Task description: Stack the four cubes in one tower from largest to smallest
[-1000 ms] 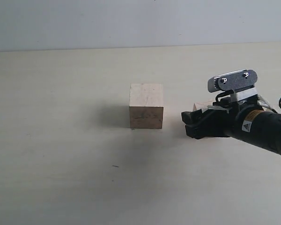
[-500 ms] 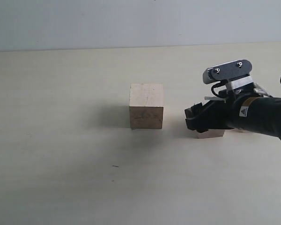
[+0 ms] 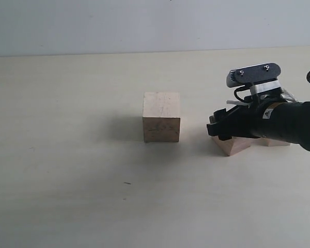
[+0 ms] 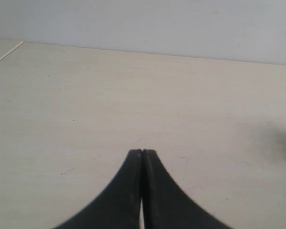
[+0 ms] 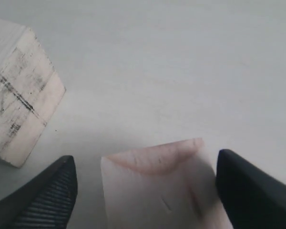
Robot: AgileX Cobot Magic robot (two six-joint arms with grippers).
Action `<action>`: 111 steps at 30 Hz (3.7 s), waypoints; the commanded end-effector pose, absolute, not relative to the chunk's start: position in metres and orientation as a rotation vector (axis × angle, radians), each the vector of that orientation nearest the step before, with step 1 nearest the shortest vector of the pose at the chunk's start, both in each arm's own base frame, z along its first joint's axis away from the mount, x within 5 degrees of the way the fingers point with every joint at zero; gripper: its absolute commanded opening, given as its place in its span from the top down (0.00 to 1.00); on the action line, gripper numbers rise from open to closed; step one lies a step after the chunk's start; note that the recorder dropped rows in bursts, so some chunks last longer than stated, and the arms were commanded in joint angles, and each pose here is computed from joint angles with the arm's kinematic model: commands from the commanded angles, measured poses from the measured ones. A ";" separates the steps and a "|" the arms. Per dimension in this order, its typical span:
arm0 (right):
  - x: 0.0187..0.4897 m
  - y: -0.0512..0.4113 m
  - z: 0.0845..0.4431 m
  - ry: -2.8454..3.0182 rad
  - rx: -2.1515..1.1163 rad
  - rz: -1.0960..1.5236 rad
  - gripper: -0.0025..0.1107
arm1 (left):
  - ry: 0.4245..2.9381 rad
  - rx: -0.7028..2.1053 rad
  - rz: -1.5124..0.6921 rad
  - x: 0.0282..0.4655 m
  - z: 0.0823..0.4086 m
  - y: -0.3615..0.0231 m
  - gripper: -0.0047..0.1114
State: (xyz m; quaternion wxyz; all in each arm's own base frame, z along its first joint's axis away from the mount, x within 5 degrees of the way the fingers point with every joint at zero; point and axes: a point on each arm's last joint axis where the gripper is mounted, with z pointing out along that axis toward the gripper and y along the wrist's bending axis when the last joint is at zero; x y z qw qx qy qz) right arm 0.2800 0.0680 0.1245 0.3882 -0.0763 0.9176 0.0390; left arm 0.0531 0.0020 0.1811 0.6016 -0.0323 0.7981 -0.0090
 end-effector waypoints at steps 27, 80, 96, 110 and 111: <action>0.335 0.067 0.176 2.865 -0.296 0.212 0.31 | 1.836 -0.085 -0.027 0.053 0.181 0.002 0.96; 0.346 0.071 0.169 2.996 -0.280 0.251 0.63 | 1.836 -0.086 -0.027 0.053 0.181 0.002 0.96; 0.362 0.142 0.293 2.548 -0.755 0.755 0.65 | 1.836 -0.085 -0.027 0.053 0.181 0.002 0.96; 0.391 0.151 0.268 2.324 -1.390 0.438 0.65 | 1.836 -0.083 -0.025 0.053 0.181 0.002 0.96; 0.390 0.152 0.266 2.333 -1.409 0.450 0.65 | 1.836 -0.083 -0.025 0.053 0.181 0.002 0.96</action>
